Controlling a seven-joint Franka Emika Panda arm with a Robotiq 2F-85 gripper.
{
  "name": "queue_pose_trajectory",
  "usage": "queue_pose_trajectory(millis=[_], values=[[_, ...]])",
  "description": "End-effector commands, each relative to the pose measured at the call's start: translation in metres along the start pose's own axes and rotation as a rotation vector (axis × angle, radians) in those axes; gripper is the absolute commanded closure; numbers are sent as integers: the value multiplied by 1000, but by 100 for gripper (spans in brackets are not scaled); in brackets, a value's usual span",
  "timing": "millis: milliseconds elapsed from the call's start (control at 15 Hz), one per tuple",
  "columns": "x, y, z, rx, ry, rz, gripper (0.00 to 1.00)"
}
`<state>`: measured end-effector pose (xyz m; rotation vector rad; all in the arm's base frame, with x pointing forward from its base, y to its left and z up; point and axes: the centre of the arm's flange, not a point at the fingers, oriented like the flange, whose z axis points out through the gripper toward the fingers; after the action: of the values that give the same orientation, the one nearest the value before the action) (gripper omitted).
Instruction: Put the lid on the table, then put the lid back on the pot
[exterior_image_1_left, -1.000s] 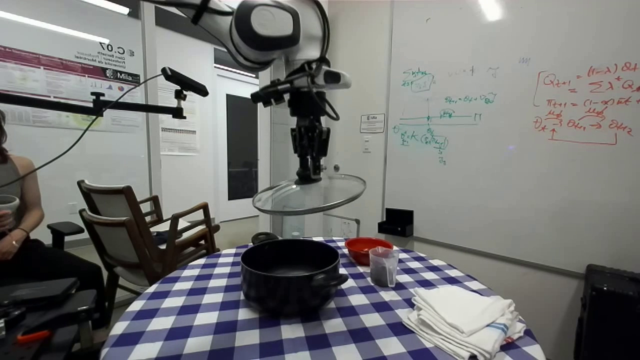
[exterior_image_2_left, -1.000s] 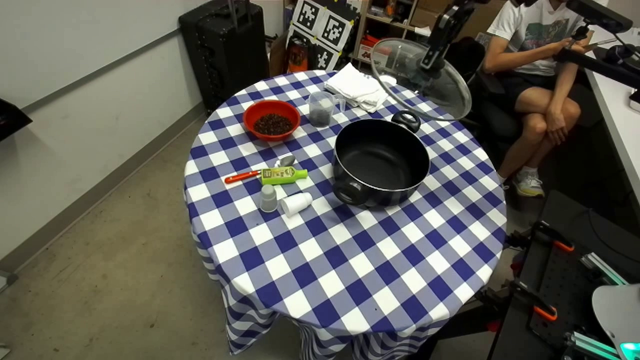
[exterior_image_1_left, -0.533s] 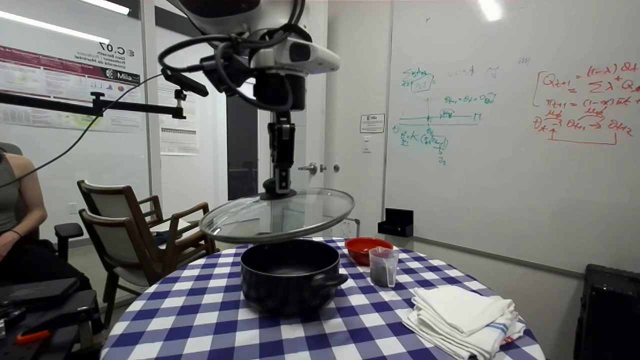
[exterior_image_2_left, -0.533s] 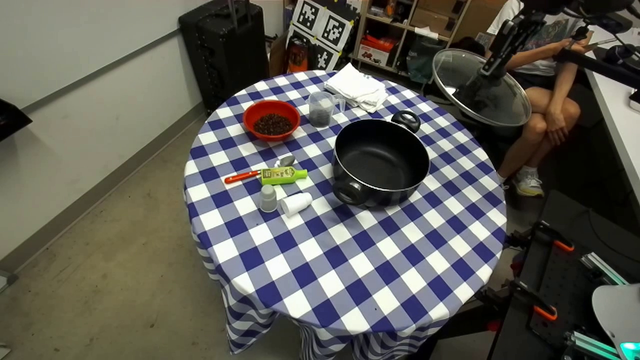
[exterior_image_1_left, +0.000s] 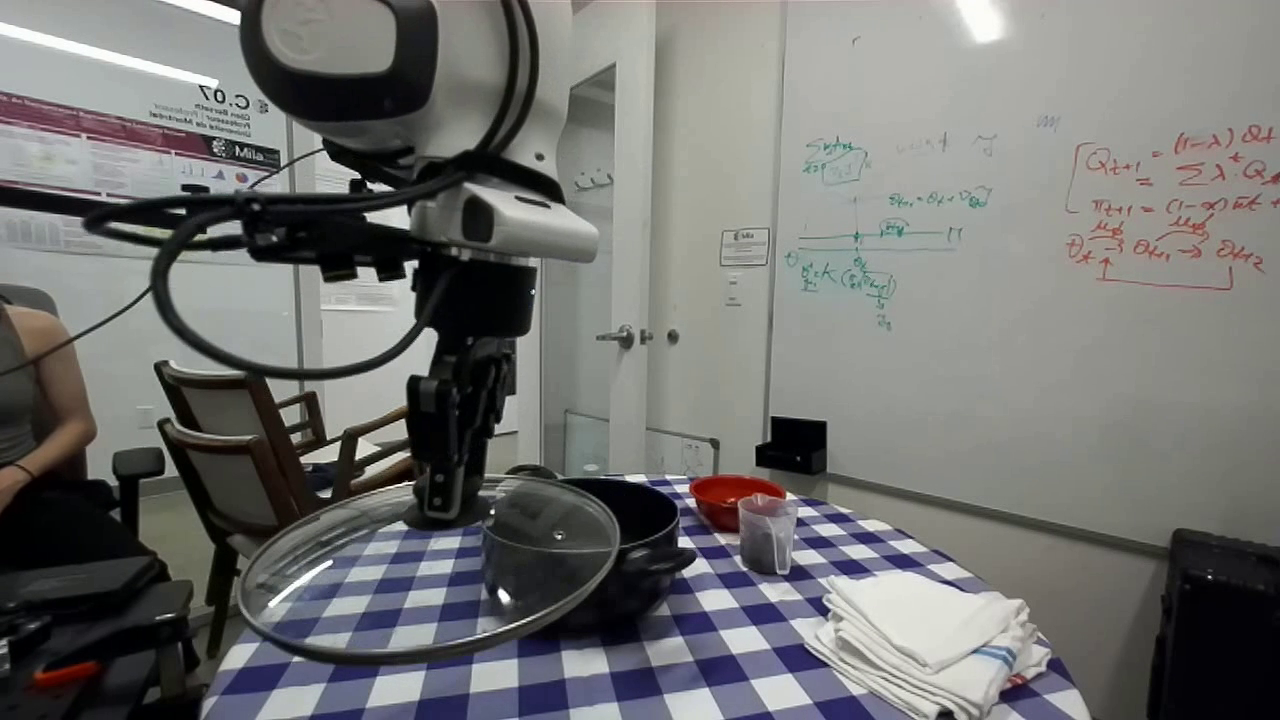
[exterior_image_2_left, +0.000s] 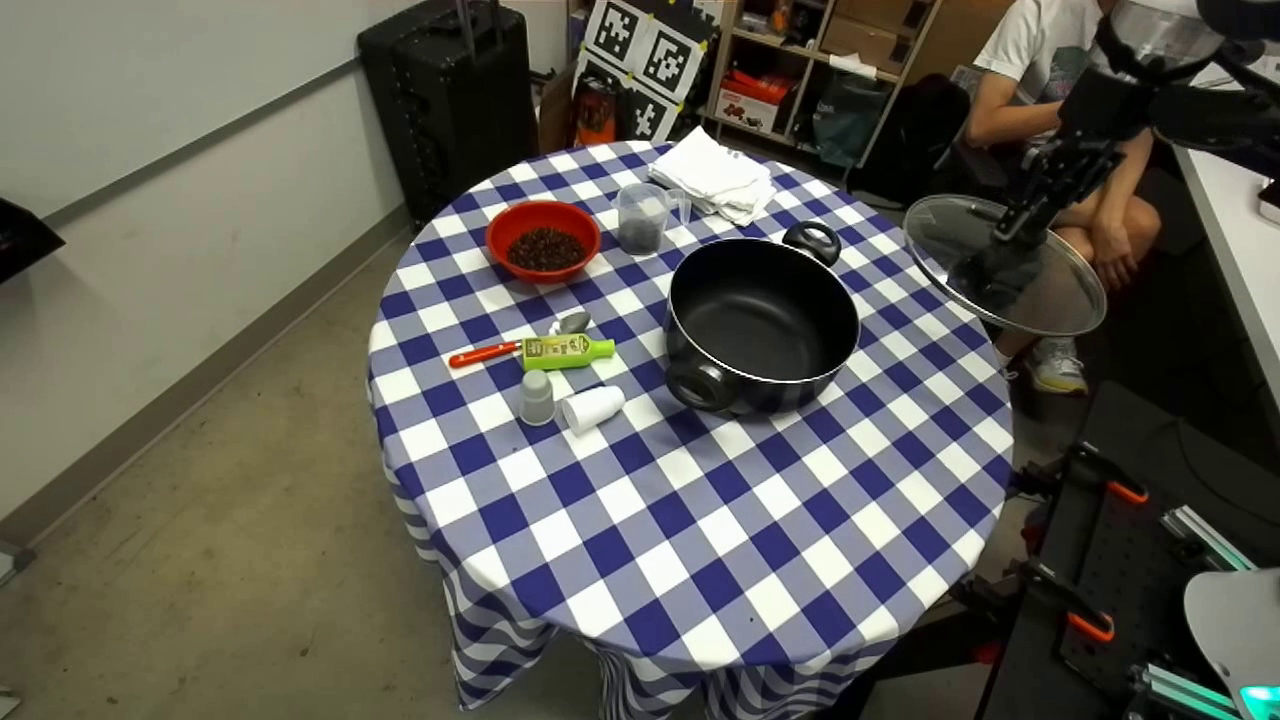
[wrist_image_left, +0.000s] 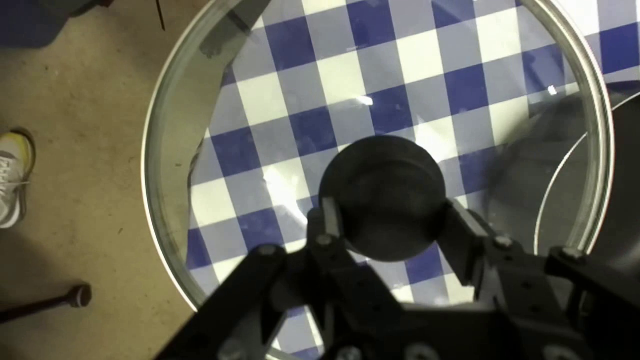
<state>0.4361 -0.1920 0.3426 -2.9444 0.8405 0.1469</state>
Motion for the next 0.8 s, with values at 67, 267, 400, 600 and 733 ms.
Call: queue_pose_trajectory(millis=[67,267,400,600,733], values=[[-4,10,28,-4,61,181,75],[4,8,51,-11,66,268,75],[10,5,69,-18,49,308,75],[17,-1,94,-25,8,345,75],[23,-4,107,-25,-19,346,75]])
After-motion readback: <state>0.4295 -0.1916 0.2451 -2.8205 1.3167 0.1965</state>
